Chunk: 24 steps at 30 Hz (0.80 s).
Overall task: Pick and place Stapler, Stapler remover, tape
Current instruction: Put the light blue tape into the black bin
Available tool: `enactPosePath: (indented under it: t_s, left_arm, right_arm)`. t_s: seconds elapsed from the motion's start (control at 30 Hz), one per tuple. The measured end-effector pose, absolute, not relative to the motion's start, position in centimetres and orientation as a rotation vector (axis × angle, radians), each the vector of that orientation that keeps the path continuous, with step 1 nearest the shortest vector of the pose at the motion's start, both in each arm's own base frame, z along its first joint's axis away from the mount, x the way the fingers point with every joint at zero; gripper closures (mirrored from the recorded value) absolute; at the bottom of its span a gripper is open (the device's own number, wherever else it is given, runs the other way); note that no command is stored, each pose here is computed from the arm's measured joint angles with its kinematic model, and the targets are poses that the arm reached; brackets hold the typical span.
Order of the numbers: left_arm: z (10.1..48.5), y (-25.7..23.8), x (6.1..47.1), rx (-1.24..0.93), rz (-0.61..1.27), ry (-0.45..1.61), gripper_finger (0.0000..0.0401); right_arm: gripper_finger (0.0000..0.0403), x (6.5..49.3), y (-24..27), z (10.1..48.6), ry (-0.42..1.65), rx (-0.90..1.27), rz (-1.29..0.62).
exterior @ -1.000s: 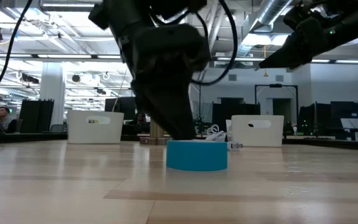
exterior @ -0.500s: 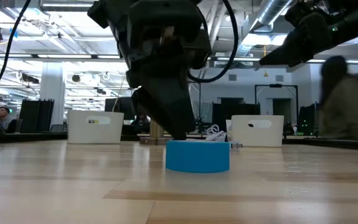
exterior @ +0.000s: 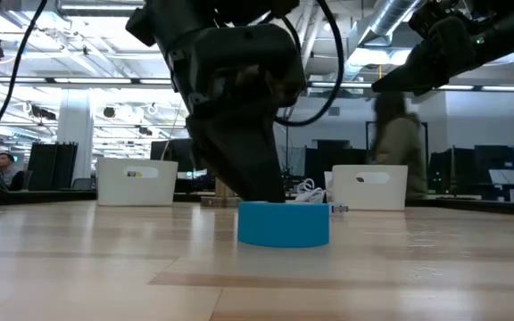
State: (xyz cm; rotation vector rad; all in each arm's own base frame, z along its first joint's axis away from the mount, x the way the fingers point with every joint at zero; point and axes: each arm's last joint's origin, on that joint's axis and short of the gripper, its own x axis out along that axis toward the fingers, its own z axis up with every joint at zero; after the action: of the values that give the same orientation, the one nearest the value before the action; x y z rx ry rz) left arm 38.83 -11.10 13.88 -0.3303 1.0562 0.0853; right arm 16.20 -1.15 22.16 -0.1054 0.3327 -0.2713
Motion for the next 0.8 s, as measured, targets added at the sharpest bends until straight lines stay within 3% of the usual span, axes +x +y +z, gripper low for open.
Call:
enactPosePath:
  t_s: [0.3,0.4,0.57,0.8]
  left_arm:
    - [12.83,-11.19,39.17,-0.345,0.06,1.071,0.023]
    - [12.85,-11.21,39.19,-0.344,0.06,1.068,0.0268]
    - [12.95,-11.15,39.18,-0.332,0.075,1.059,0.0371]
    - [13.26,-10.79,39.02,-0.258,0.085,1.052,0.038]
  right_arm:
    - [0.0403,16.21,-1.15,22.21,0.328,-0.103,-0.272]
    - [0.0403,16.21,-1.15,22.2,0.328,-0.103,-0.272]
    - [0.0403,16.21,-1.15,22.21,0.328,-0.103,-0.272]
    - [0.0403,16.21,-1.15,22.2,0.329,-0.103,-0.272]
